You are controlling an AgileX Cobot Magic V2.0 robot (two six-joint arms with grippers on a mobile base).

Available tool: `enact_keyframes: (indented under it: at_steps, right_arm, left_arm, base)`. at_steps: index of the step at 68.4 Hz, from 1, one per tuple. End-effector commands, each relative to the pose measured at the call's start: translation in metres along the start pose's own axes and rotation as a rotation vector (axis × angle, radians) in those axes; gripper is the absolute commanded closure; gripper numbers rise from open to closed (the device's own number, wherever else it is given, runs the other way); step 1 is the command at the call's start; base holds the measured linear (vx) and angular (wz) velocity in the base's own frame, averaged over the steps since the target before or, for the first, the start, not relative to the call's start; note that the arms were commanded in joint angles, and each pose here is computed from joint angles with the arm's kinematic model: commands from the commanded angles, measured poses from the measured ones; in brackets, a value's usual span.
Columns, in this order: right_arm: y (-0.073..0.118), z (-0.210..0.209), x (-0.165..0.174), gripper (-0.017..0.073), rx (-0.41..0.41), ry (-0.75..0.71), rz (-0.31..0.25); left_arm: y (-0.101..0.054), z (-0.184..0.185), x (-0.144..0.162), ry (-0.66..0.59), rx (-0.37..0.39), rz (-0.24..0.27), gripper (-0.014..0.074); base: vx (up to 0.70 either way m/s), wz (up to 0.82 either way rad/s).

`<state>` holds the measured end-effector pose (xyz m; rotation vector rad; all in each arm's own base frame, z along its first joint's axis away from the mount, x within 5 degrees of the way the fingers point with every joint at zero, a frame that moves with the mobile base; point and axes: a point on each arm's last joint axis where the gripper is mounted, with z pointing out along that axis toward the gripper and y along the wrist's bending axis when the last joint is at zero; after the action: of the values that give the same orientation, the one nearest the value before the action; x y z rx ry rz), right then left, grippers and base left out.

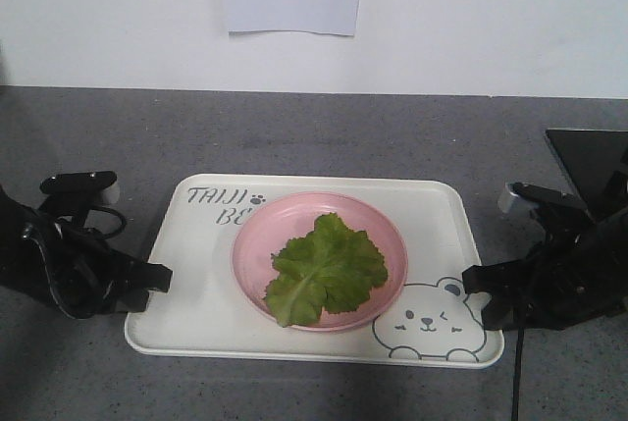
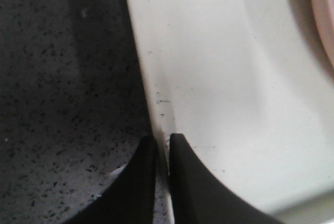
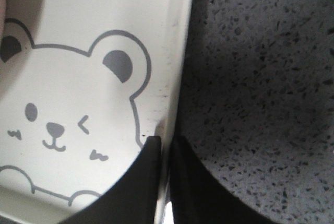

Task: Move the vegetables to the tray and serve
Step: 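Lower the tray with both grippers onto the new counter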

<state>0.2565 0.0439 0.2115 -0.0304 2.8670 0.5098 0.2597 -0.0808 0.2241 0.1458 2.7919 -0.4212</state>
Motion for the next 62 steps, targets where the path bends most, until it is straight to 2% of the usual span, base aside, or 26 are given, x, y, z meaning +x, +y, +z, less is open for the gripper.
enact_keyframes:
  at_steps: [1,10,23,30,38,47,62]
  right_arm:
    - [0.0015,-0.0128,-0.0102,0.0528,0.029,-0.104,-0.057]
    - [0.0006,-0.0128,-0.0101,0.0485,0.039,-0.103,-0.052]
    - [0.001,-0.0126,-0.008,0.0392,0.033,-0.08,-0.044]
    - [0.0012,-0.0125,-0.0073,0.0345,0.031,-0.072,-0.044]
    - [0.0012,-0.0125,-0.0069,0.0299,0.031,-0.068,-0.044]
    - [0.0012,-0.0125,-0.0068,0.0264,0.031,-0.067,-0.044]
    - [0.0011,-0.0125,-0.0067,0.0263,0.033,-0.065,-0.051]
  left_arm:
    - [-0.0037,-0.0134,-0.0103,-0.09,-0.005,0.033,0.055]
    - [-0.0037,-0.0134,-0.0101,-0.088,-0.004,0.016,0.0459]
    - [-0.0038,-0.0133,-0.0079,-0.064,-0.002,0.008,0.0253]
    - [-0.0041,-0.0131,-0.0053,-0.036,0.001,0.008,0.0174]
    - [-0.0041,-0.0131,-0.0052,-0.034,0.001,0.008,0.0132]
    - [-0.0041,-0.0131,-0.0051,-0.034,0.001,0.008,0.0127]
    - [-0.0041,-0.0131,-0.0052,-0.035,0.001,0.008,0.0129]
  base:
    - [0.0,0.0]
    - [0.0,0.0]
    - [0.0,0.0]
    - [0.0,0.0]
    - [0.0,0.0]
    - [0.0,0.0]
    - [0.0,0.0]
